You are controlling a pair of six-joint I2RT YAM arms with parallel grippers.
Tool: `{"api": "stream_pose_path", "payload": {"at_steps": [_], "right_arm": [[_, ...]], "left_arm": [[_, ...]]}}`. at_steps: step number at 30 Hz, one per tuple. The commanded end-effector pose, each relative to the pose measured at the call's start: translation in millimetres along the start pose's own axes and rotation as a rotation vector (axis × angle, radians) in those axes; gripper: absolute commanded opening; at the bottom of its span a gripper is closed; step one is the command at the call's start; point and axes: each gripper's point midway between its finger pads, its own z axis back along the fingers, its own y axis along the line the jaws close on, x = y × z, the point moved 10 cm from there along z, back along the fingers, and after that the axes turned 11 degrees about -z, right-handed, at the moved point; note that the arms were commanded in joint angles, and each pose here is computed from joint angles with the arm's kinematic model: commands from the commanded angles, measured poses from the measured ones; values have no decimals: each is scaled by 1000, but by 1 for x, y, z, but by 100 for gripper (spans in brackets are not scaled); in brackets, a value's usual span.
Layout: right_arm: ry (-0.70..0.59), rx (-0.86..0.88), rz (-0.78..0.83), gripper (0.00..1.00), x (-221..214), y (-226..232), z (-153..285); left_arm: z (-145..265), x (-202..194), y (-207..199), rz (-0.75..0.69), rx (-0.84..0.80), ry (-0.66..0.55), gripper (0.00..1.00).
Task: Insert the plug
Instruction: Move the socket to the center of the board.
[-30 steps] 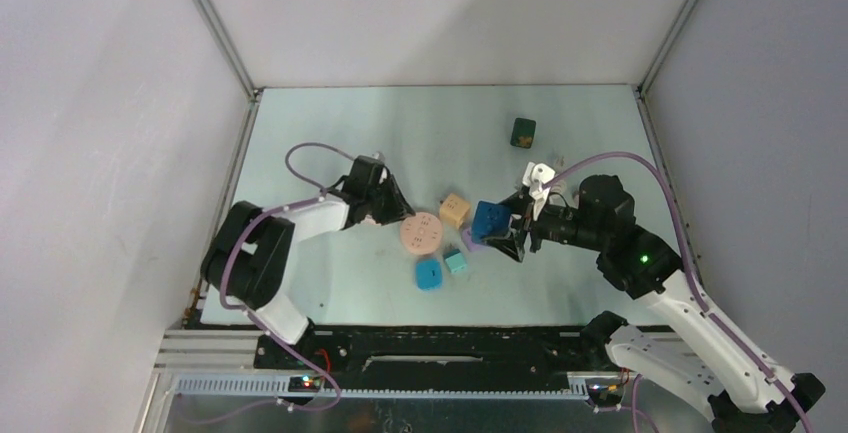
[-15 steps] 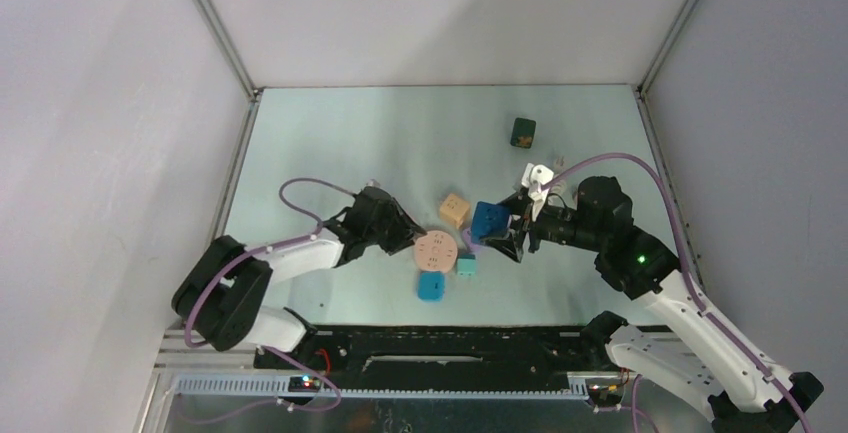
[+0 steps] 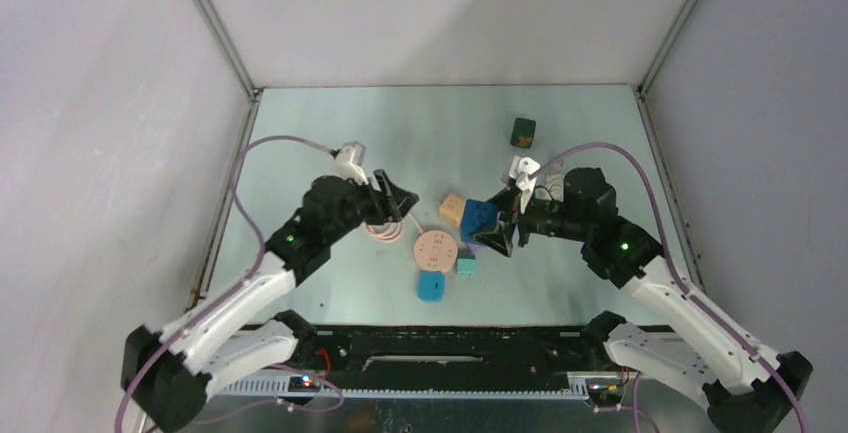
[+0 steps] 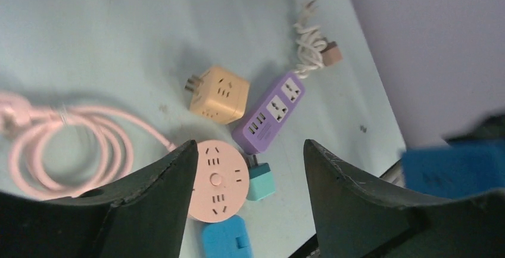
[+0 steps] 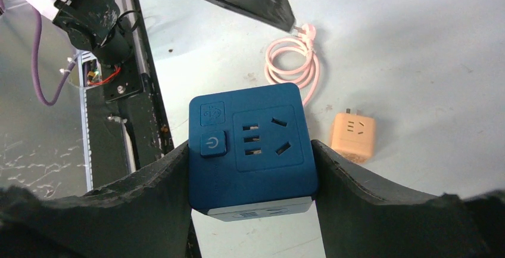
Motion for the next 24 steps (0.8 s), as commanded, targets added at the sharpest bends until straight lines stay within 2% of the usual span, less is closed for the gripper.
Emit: {"api": "stream_pose_path", "payload": {"at_steps": [1,5,9,15,24], "right_arm": [[-58,57,-1,0,10,-4,-18],[-59,100,8,0,10,-8,-39],[-60,124,8,0,3,-13,-64],[-127,77,-18,0,-21,-26,-98],[-143,37,-29,0,-43,-37,-133]], "left_arm": [[33,17,1,-349,-159,-96,70],[63,16,7,-579,-231,-153,76],[79,11,13,-646,-220,-211,83],[85,6,10,-543,-228,-208,81],[89,4,10,-383,-194,-245,80]]}}
